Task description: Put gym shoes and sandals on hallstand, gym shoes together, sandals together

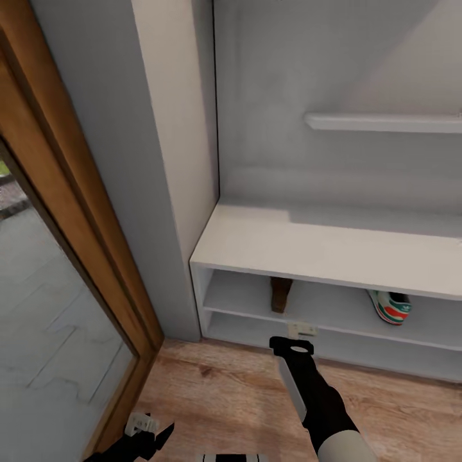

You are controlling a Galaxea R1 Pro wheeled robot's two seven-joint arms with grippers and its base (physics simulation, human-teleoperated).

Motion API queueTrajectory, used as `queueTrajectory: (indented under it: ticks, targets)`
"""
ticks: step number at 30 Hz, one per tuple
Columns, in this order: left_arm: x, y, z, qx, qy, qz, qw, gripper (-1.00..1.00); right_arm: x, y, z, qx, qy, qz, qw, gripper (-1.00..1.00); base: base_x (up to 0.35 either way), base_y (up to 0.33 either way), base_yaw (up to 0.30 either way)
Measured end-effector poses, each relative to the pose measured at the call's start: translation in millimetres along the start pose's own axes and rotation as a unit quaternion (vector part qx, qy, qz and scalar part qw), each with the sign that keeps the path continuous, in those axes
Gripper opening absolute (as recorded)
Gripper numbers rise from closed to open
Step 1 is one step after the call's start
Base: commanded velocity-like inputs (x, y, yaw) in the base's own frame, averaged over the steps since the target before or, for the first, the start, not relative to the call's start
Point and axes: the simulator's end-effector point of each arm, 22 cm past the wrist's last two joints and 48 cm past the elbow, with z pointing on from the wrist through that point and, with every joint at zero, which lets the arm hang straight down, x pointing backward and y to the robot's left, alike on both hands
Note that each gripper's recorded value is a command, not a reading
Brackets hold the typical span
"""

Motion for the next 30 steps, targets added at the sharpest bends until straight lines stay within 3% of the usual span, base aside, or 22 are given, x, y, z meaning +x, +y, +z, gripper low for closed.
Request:
queueTrajectory:
  ticks: [9, 19, 30]
  targets:
    - [-0.5, 1.5, -0.4, -0.002, -0.001, -0.001, 1.0, 1.0, 17.3, -0.1, 3.9, 0.001, 0.017, -0.005, 0.9998, 1.0, -0.337, 0.0, 0.0]
    - [0.2, 1.7, -0.6, -0.002, 0.0, 0.0, 1.0, 1.0, 45.2, -43.8, 24.8, 0.034, 0.02, -0.021, 0.999, 1.0, -0.337, 0.0, 0.0]
    - [1.2, 5.1, -2.6, -0.004, 0.002, 0.0, 1.0, 1.0, 100.0, -60.6, 38.1, 0.05, 0.042, -0.033, 0.9973, 1.0, -0.337, 0.0, 0.0]
